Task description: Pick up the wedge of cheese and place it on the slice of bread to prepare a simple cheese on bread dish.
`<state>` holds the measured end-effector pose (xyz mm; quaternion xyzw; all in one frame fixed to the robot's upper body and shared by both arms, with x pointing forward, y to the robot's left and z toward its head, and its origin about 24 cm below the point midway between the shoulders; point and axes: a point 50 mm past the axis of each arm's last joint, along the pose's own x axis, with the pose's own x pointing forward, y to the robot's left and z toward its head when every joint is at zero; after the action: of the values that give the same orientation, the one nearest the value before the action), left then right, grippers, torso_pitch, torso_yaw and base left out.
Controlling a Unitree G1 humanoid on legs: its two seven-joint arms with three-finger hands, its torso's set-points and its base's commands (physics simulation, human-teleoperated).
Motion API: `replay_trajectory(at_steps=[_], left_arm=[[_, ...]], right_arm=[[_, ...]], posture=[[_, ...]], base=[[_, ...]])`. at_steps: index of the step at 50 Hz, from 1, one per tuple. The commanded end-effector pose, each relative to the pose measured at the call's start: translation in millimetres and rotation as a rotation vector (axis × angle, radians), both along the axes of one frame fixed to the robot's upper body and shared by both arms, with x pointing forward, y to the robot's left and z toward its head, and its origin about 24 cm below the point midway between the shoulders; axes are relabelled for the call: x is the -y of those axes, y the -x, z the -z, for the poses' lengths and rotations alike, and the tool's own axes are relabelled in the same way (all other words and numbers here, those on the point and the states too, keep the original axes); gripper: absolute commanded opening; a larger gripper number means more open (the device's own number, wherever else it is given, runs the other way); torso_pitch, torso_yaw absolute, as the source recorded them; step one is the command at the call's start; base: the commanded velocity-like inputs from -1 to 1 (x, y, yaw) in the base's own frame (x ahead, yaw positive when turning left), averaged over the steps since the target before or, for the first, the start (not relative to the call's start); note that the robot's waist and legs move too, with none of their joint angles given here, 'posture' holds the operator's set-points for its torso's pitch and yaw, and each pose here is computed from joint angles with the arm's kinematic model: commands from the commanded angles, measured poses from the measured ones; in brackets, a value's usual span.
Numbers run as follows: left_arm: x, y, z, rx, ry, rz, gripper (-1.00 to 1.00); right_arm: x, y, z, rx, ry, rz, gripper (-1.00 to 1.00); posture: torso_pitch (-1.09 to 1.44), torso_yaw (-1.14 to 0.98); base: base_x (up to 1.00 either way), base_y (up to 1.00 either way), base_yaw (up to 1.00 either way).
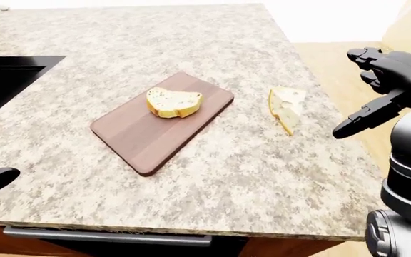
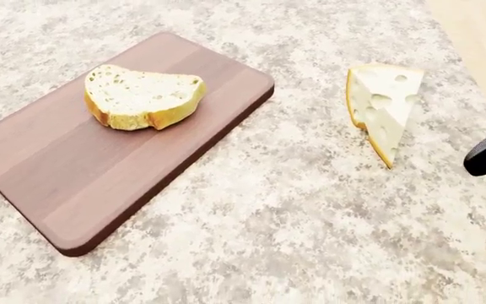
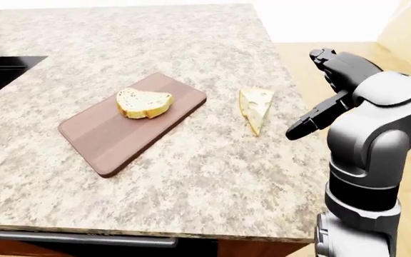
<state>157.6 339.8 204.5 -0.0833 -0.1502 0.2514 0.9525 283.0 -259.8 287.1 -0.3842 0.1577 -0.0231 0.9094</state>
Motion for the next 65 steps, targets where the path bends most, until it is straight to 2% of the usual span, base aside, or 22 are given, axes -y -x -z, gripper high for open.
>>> replay_trajectory(at_steps=[1, 20, 48, 65], left_arm=[[2.0, 3.4, -14, 0.058, -0.057, -0.004, 1.00], [-0.1, 1.6, -11, 0.054, -0.051, -0.006, 1.00], [-0.8, 3.4, -12, 0.054, -0.049, -0.008, 1.00], [-1.5, 3.2, -11, 0.054, -0.045, -0.009, 1.00]], right_arm=[[-3, 3.3, -15, 0.064, 0.035, 0.005, 1.00], [-25, -17.0, -14, 0.013, 0.073, -0.046, 1.00], [-24, -40.6, -4, -0.089, 0.144, -0.039, 1.00], [-40, -60.7, -2, -0.108, 0.163, -0.051, 1.00]], posture=[[0.00, 0.00], [0.00, 0.00], [0.00, 0.00], [0.00, 0.00]], base=[[0.00, 0.00, 0.00], [0.00, 0.00, 0.00], [0.00, 0.00, 0.00], [0.00, 0.00, 0.00]])
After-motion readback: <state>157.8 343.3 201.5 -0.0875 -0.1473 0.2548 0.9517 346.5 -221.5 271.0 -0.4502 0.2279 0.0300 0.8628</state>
